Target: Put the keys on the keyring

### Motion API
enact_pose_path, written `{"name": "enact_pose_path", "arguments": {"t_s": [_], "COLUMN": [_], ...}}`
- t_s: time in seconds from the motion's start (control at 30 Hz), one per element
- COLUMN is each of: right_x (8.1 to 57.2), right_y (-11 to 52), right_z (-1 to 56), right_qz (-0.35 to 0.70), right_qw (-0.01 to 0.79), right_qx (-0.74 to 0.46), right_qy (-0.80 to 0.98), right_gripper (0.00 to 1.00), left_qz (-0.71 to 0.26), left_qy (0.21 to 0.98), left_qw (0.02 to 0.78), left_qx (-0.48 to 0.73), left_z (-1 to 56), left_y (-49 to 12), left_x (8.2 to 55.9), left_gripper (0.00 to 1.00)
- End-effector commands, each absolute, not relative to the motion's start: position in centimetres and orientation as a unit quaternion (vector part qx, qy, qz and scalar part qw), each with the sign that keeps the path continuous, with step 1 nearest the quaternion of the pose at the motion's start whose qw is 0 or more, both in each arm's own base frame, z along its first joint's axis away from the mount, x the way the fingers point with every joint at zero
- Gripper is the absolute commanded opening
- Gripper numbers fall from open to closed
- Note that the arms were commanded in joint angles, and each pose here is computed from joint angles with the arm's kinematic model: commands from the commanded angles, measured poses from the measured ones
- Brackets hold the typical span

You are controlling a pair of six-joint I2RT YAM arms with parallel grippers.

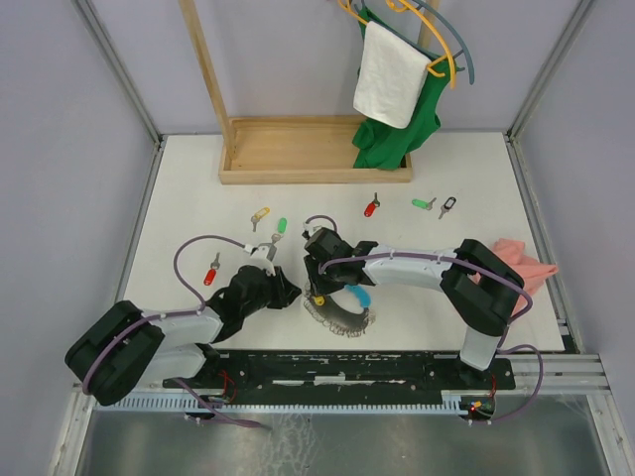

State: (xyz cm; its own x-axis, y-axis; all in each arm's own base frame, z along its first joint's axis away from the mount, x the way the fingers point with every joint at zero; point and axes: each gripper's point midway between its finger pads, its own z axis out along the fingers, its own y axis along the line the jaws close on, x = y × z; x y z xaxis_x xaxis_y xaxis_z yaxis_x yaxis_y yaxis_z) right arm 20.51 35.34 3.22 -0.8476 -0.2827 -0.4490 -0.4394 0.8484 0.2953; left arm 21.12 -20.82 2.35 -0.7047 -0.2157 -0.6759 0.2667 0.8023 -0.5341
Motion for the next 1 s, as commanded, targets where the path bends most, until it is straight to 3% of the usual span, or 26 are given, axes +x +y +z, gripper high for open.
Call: {"name": "enact_pose_path", "arguments": {"t_s": [0.0, 0.23, 0.63, 0.97], "right_x": [20.8, 20.9, 20.3, 20.5], "right_y": [36.7, 37.3, 38.6, 38.5], "right_z": [3.9, 4.1, 6.4, 7.2], "right_qz": [0.215, 0.232, 0.282, 0.281], "right_qw": [0.21, 0.213, 0.219, 0.225], "right_qx": [-0.189, -0.18, -0.183, -0.181], "right_qy": [0.935, 0.932, 0.916, 0.915], "right_gripper": [0.34, 0.34, 0.21, 0.33], "left_qz": [-0.36, -0.386, -0.393, -0.394], "left_qy": [0.852, 0.851, 0.848, 0.846], "left_qw": [0.381, 0.356, 0.356, 0.358], "left_qx": [-0.002, -0.004, -0.006, -0.008], "left_z": [3.3, 2.7, 2.9, 3.0], "left_y": [-22.1, -23.2, -23.3, -23.3], "left_x": [21.2, 20.6, 20.6, 20.7], "left_gripper": [0.24, 0.16, 0.13, 0.12]}}
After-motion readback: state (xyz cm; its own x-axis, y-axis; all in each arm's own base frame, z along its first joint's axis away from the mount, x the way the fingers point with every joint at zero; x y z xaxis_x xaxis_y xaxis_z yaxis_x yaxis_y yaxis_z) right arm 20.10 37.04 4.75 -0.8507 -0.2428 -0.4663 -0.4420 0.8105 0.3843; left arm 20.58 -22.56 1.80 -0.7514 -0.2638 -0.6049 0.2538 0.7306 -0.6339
